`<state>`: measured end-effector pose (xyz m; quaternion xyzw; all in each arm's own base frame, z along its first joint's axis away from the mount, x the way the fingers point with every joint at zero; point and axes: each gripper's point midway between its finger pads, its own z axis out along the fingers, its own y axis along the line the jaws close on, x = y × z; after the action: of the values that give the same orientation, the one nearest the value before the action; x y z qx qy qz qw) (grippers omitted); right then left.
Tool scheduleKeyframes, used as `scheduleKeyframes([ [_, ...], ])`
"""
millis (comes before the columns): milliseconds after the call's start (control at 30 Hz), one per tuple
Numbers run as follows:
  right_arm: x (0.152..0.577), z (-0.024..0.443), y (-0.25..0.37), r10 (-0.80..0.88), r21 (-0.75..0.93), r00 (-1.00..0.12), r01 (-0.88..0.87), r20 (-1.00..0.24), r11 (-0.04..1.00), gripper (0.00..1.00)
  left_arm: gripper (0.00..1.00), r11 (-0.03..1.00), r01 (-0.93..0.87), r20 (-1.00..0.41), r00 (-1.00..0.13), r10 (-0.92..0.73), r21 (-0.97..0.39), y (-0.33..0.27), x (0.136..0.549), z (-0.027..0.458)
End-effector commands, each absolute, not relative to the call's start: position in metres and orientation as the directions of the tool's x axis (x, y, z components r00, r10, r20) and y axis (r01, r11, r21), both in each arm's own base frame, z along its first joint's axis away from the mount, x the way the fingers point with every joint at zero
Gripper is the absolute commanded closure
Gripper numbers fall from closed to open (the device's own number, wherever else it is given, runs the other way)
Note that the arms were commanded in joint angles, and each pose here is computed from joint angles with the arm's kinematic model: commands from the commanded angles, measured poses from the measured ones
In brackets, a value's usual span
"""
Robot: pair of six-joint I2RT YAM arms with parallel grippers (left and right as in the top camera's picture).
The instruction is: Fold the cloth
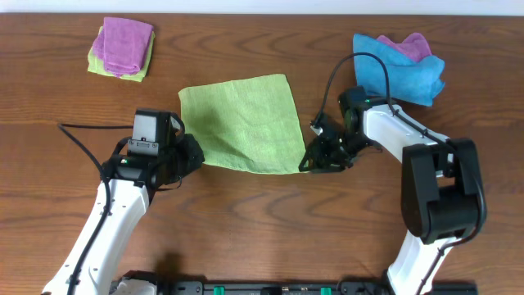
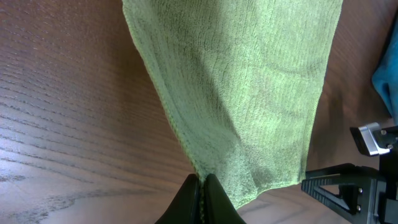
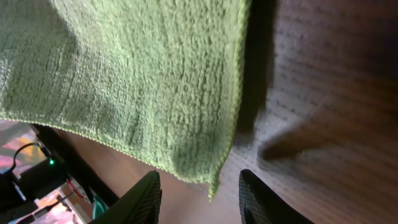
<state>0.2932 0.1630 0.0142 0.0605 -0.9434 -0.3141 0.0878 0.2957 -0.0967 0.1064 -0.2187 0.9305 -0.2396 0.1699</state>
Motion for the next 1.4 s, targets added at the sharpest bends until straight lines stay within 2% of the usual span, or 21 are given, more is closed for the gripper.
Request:
scheduleKeyframes([
  [0,0.290,0.006,0.165,-0.156,0.595,-0.975,-0.031,0.160,0.803,0.60,0.94,0.798,-0.304,-0.240,-0.845,-0.478,-0.521,-0.095,0.298,0.113],
  [200,0.288,0.001,0.167,-0.159,0.592,-0.972,-0.026,0.174,0.806,0.61,0.94,0.798,-0.304,-0.239,-0.845,-0.478,-0.520,-0.095,0.298,0.113],
  [467,0.292,-0.004,0.169,-0.144,0.590,-0.975,-0.016,0.171,0.807,0.67,0.94,0.798,-0.304,-0.239,-0.845,-0.478,-0.520,-0.095,0.298,0.113],
  [533,0.293,-0.004,0.169,-0.135,0.589,-0.976,-0.007,0.173,0.808,0.76,0.94,0.798,-0.304,-0.239,-0.845,-0.478,-0.520,-0.095,0.298,0.113],
  [600,0.293,-0.004,0.169,-0.128,0.587,-0.975,0.001,0.179,0.809,0.94,0.94,0.798,-0.304,-0.240,-0.845,-0.478,-0.520,-0.095,0.298,0.113],
  [633,0.293,-0.004,0.169,-0.123,0.586,-0.975,0.009,0.184,0.810,0.98,0.94,0.798,-0.304,-0.240,-0.845,-0.478,-0.520,-0.095,0.298,0.113],
  [900,0.299,0.027,0.181,-0.123,0.642,-0.969,0.044,0.214,0.766,0.99,0.94,0.810,-0.320,-0.269,-0.829,-0.490,-0.491,-0.087,0.302,0.112],
  [1133,0.342,0.076,0.191,-0.126,0.665,-0.989,-0.041,0.081,0.746,0.98,0.94,0.790,-0.364,-0.286,-0.790,-0.543,-0.494,-0.067,0.311,0.114],
  [1367,0.378,0.089,0.198,-0.083,0.676,-0.995,-0.094,-0.049,0.731,0.98,0.94,0.761,-0.374,-0.349,-0.722,-0.598,-0.529,-0.045,0.339,0.120],
])
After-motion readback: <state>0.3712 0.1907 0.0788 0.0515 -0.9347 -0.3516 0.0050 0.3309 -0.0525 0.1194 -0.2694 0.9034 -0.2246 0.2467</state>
